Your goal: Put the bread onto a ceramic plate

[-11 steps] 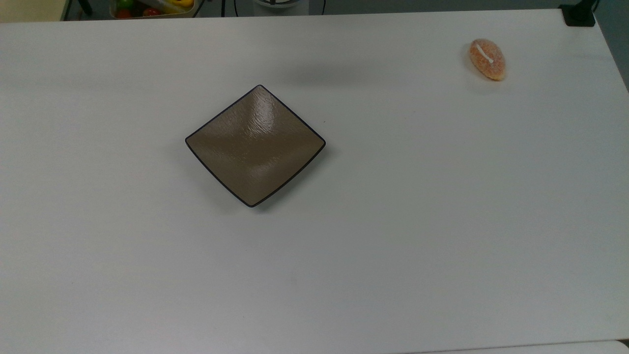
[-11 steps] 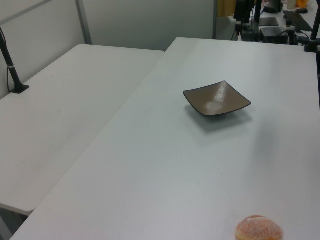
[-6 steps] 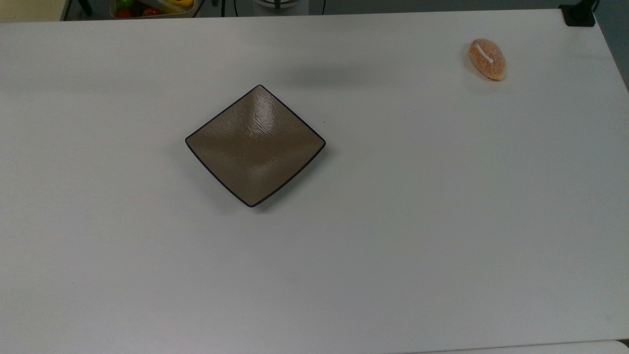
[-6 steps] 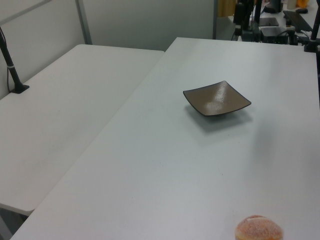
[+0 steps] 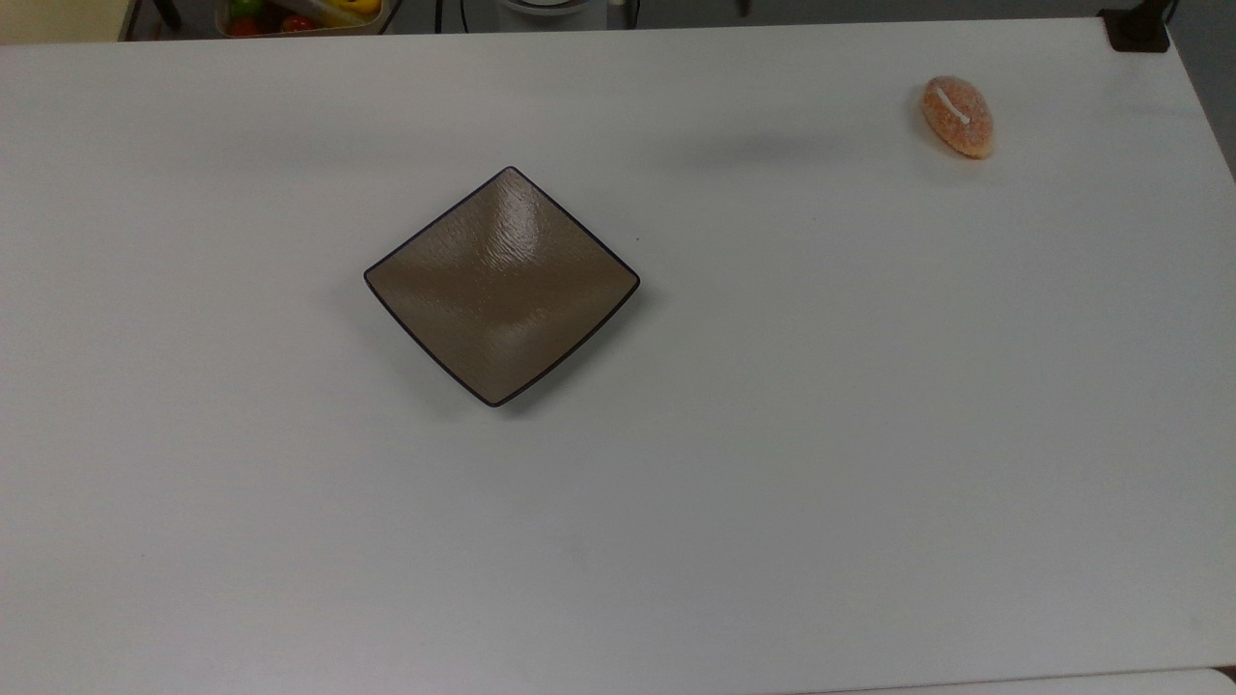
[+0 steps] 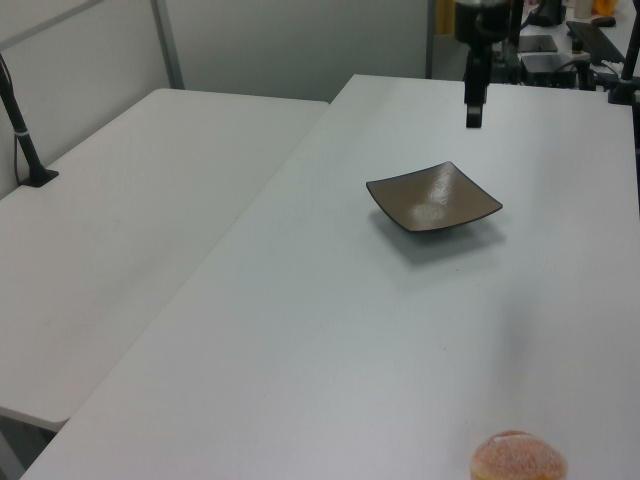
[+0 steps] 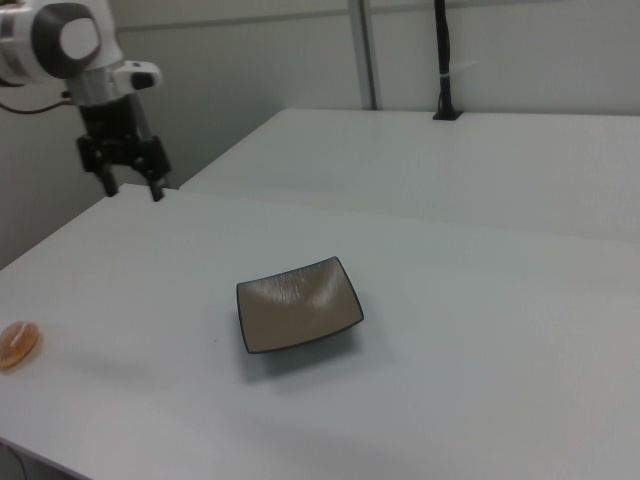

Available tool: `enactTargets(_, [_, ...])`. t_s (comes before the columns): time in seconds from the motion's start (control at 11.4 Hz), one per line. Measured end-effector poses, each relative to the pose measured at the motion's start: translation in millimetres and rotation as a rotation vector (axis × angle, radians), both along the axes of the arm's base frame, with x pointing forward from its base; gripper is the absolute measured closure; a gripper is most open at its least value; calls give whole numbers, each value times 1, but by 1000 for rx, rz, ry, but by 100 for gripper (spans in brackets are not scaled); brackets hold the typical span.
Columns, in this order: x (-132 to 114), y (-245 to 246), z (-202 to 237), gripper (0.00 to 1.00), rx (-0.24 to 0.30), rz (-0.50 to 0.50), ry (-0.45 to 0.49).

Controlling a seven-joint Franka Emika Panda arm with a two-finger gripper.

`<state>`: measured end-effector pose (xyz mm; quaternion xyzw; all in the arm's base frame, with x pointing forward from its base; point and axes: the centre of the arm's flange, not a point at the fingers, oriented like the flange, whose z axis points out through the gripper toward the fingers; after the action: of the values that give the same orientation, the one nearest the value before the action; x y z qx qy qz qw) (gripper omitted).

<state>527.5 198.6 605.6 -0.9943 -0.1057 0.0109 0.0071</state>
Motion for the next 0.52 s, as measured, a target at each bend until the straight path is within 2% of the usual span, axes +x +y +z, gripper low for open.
enactTargets(0.26, [-33, 88, -20, 0, -6, 133, 39])
enactTargets(0.35, [-39, 116, -41, 0, -9, 180, 70])
enactTargets(0.52, [-43, 165, -75, 0, 17, 225, 65])
